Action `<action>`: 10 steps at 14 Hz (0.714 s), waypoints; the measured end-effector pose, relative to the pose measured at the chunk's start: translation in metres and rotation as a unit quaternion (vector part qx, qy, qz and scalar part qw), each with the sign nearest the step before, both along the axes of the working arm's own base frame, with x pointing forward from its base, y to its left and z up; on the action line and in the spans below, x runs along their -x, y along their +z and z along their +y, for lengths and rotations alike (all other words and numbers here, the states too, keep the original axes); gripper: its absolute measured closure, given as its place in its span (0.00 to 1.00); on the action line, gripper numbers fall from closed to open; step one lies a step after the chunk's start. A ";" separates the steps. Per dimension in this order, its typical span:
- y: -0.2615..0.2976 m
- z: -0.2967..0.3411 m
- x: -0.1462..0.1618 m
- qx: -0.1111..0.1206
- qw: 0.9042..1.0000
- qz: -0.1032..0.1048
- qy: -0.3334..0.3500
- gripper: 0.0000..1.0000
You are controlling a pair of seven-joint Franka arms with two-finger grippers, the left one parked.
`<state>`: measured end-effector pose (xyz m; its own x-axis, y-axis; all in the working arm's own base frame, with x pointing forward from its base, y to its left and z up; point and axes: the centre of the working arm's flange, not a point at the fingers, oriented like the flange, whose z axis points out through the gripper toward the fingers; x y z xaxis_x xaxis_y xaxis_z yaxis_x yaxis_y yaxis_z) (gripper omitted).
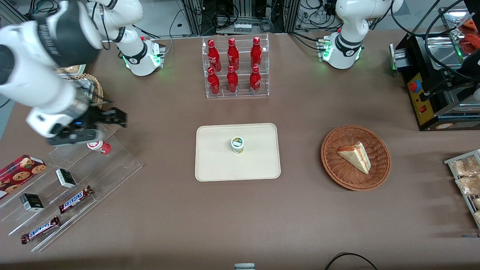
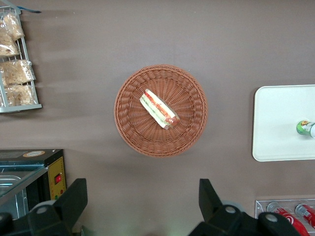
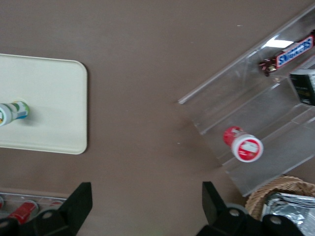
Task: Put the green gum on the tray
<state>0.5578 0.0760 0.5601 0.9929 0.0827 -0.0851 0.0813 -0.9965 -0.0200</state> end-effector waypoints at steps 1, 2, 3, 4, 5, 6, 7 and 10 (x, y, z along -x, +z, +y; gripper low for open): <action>0.003 -0.024 0.000 -0.001 1.000 -0.001 -0.007 0.00; 0.006 -0.045 0.000 -0.003 1.000 -0.001 -0.012 0.00; 0.007 -0.063 0.000 -0.004 1.000 -0.002 -0.014 0.00; 0.008 -0.079 0.000 -0.005 1.000 -0.003 -0.017 0.00; 0.009 -0.092 0.001 -0.005 1.000 -0.004 -0.021 0.00; 0.009 -0.103 0.001 -0.006 1.000 -0.004 -0.026 0.00; 0.009 -0.110 0.002 -0.005 1.000 -0.004 -0.029 0.00; 0.012 -0.120 0.002 -0.002 0.999 -0.007 -0.033 0.00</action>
<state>0.5559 -0.0445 0.5716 0.9973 0.0175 -0.0719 0.0159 -0.9996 -0.0229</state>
